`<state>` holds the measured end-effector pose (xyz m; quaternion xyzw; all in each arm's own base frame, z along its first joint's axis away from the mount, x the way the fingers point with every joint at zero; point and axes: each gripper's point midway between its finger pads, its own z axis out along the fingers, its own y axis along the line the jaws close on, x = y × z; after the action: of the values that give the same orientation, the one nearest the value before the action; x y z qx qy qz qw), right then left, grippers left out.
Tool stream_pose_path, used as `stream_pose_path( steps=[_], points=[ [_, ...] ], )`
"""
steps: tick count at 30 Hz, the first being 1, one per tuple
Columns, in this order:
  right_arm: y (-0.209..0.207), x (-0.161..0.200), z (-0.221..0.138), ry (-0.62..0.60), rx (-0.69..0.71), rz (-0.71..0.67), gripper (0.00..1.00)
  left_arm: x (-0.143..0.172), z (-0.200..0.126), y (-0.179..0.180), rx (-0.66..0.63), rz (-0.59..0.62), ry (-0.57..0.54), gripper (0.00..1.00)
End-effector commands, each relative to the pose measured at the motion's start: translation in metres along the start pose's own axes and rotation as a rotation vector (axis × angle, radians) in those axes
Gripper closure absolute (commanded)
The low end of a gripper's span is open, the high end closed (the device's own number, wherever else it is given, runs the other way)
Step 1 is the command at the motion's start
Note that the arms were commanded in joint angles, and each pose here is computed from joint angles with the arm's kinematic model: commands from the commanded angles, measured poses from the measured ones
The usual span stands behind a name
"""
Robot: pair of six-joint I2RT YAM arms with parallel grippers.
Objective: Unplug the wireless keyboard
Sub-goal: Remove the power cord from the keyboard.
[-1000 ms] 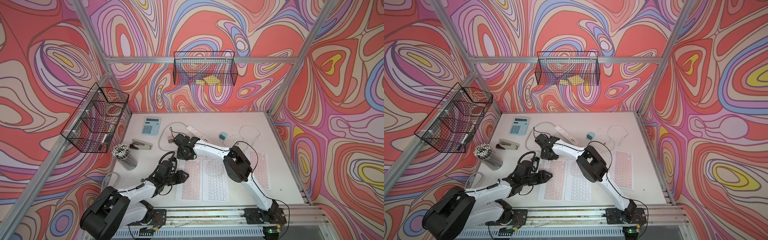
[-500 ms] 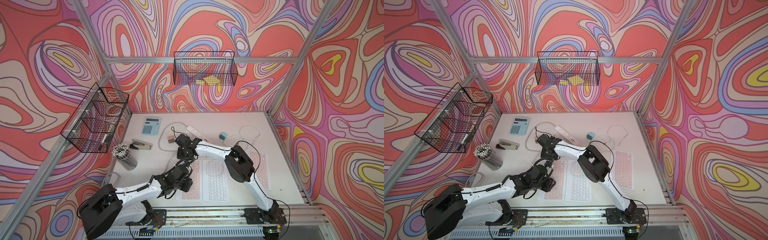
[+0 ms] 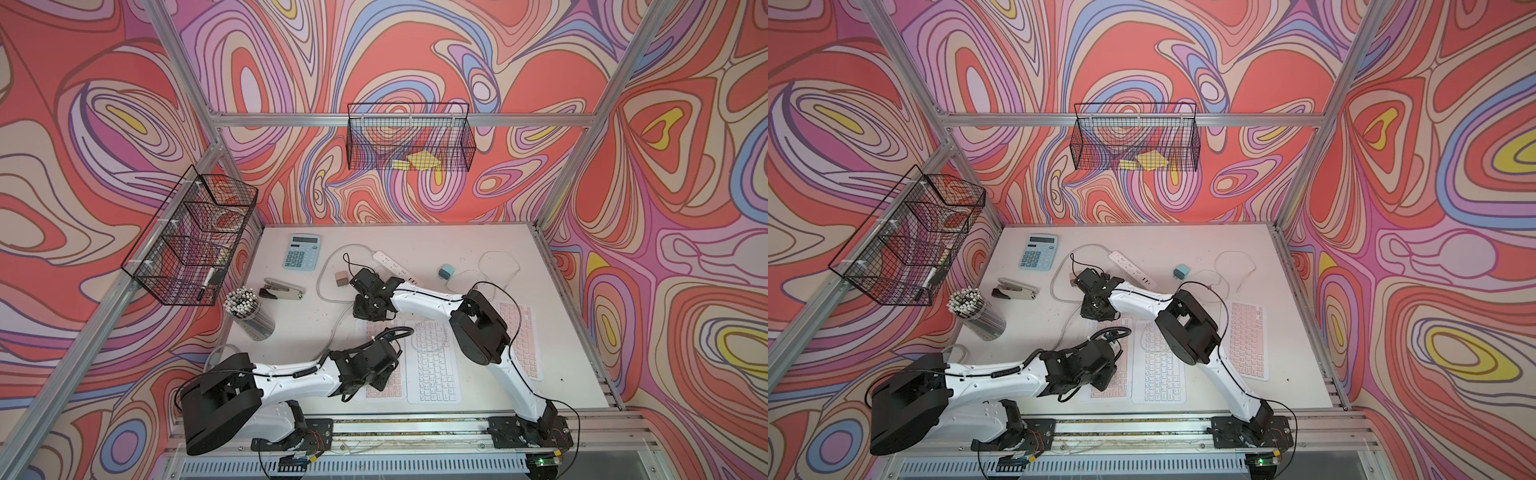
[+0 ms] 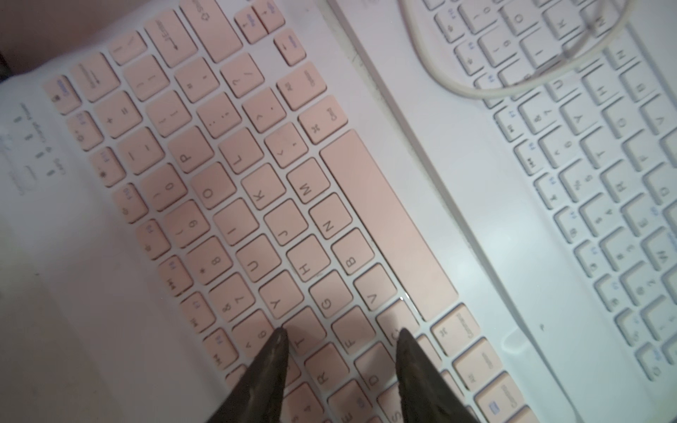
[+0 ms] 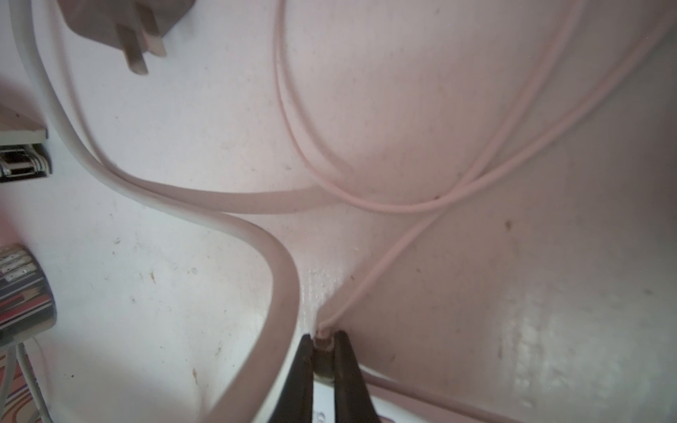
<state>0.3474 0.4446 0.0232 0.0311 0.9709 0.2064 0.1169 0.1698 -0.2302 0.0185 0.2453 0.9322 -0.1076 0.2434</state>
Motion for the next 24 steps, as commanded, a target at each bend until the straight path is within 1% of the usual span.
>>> stream_pose_path(
  steps=[1,4,5,6,10,14,18,19,20,24],
  points=[
    [-0.070,0.029,0.034,0.090,0.241,0.038,0.91,0.058,0.010,0.005,0.003,-0.019,0.216,0.52],
    [-0.073,0.022,0.029,0.070,0.257,0.049,0.91,0.066,0.010,0.006,-0.029,-0.010,0.281,0.53],
    [-0.074,0.019,0.028,0.065,0.259,0.058,0.91,0.074,0.012,0.009,-0.050,-0.008,0.315,0.53],
    [-0.075,0.016,0.027,0.061,0.262,0.071,0.91,0.063,0.013,0.002,-0.048,-0.009,0.311,0.53],
    [-0.084,0.004,0.025,0.038,0.296,0.113,0.91,0.068,0.018,-0.002,-0.070,0.012,0.355,0.54],
    [-0.089,-0.010,0.028,0.023,0.339,0.149,0.92,0.074,0.022,-0.008,-0.028,-0.024,0.338,0.54],
    [-0.087,-0.015,0.036,0.031,0.356,0.186,0.92,0.077,0.021,-0.007,-0.023,-0.045,0.333,0.54],
    [-0.086,-0.015,0.039,0.033,0.358,0.193,0.92,0.087,0.023,-0.002,-0.024,-0.047,0.340,0.54],
    [-0.086,-0.015,0.041,0.033,0.358,0.198,0.92,0.087,0.023,-0.003,-0.016,-0.051,0.330,0.54],
    [-0.080,-0.022,0.053,0.019,0.343,0.181,0.93,0.091,0.024,-0.002,0.008,-0.071,0.315,0.54]
  ],
)
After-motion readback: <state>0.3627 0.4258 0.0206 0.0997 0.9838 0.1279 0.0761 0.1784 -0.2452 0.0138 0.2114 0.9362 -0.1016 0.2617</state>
